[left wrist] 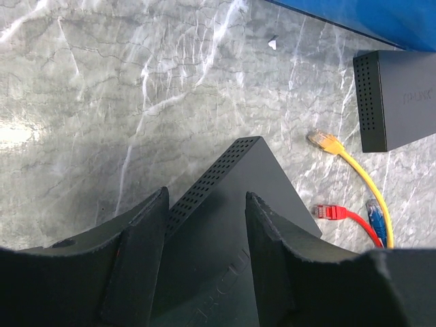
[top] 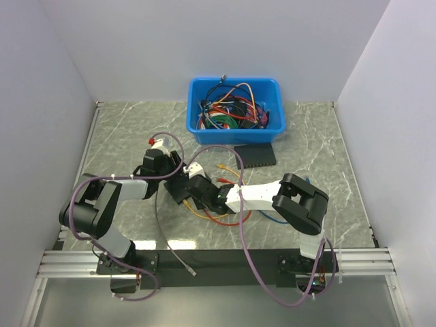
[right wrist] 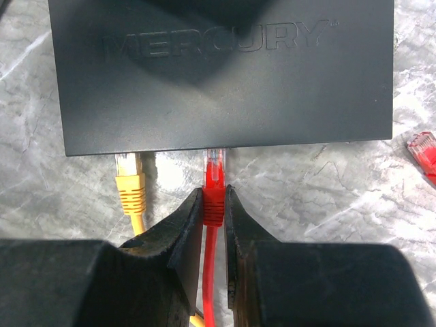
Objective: Insert the plug into the switch port
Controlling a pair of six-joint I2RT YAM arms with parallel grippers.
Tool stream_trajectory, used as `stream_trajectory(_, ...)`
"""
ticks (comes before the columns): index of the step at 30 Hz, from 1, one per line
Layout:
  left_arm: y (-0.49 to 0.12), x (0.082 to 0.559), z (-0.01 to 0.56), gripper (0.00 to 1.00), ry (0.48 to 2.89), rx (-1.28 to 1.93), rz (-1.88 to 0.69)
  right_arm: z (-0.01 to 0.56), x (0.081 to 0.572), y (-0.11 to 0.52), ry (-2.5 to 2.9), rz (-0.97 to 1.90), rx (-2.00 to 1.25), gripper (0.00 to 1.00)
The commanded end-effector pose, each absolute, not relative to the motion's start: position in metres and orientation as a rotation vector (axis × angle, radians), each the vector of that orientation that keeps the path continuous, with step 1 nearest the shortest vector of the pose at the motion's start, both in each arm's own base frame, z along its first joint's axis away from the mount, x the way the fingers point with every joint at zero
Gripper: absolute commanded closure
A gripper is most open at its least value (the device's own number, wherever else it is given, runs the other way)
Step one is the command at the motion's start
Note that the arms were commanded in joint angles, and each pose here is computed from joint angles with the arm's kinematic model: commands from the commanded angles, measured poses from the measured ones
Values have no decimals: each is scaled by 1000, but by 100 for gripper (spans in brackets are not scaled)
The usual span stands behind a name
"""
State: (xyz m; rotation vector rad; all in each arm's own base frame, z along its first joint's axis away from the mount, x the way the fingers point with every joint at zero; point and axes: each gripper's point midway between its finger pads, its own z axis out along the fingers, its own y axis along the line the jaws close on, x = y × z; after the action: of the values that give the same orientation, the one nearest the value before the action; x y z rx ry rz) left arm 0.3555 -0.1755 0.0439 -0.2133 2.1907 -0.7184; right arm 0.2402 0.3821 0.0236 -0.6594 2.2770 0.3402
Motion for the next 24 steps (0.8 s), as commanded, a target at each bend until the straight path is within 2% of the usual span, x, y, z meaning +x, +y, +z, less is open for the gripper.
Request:
stream_trajectory(1,-181,346,33,46,2233,-202,-745,45,256,401,2213,397,-601,100)
stream_trajectory(24,-180,336,20,49,2260,-198,-751,76,274,407,2160,380,-522,100)
